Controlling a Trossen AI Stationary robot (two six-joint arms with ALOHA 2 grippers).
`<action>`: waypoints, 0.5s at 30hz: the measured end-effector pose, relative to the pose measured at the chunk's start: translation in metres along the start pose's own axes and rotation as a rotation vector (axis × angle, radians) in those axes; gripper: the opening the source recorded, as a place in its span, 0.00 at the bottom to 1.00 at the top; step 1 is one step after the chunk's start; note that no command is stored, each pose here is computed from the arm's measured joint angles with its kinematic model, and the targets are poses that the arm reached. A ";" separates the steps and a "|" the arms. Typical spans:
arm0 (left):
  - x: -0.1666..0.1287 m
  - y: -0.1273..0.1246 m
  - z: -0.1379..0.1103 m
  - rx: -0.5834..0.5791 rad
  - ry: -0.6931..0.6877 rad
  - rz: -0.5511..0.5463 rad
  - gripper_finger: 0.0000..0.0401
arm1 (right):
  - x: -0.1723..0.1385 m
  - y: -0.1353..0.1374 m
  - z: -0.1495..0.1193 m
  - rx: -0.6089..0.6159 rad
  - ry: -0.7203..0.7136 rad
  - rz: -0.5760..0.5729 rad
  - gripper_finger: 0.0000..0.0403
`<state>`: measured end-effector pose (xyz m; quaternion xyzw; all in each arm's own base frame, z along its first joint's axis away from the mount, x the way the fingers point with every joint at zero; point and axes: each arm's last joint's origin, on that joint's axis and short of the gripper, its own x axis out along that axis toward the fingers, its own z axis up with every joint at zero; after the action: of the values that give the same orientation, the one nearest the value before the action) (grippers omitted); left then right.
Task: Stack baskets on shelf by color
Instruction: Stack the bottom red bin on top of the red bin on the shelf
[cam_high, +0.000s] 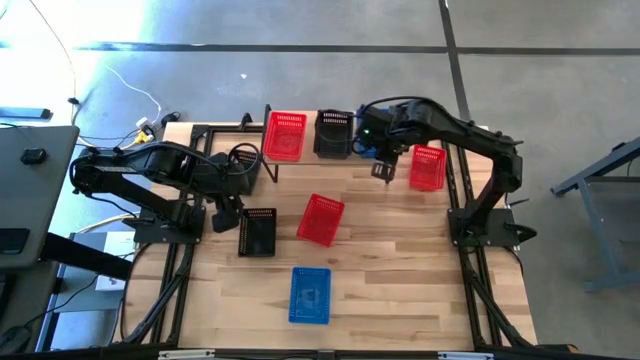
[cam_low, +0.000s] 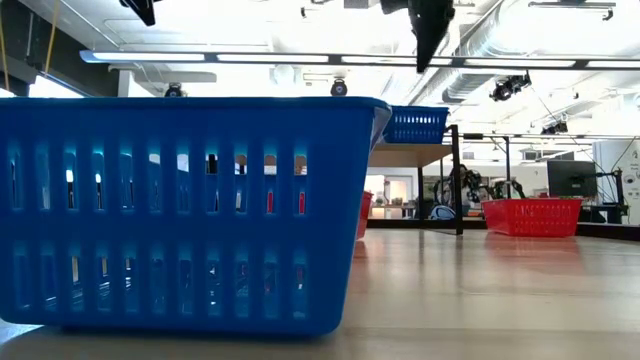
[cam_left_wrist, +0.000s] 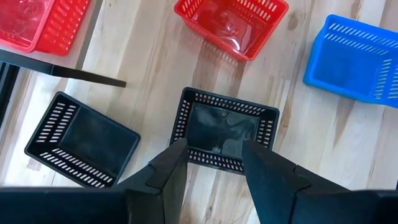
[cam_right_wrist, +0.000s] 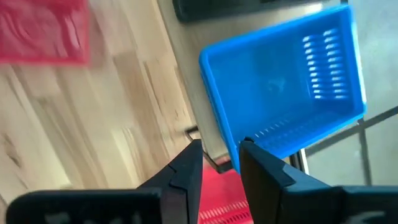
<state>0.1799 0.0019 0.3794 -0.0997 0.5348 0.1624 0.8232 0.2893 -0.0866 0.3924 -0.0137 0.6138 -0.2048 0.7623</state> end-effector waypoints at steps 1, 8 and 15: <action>0.000 -0.001 0.000 0.003 0.000 -0.001 0.36 | -0.004 0.001 0.001 0.018 -0.017 0.001 0.23; 0.016 -0.012 -0.007 0.019 0.034 -0.021 0.36 | -0.025 0.007 0.002 0.135 -0.097 0.009 0.23; 0.040 -0.029 -0.015 0.069 0.056 -0.093 0.36 | -0.031 0.016 0.003 0.226 -0.128 0.034 0.23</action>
<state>0.1928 -0.0233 0.3363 -0.1005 0.5578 0.1027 0.8174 0.2921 -0.0621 0.4180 0.0695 0.5369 -0.2584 0.8001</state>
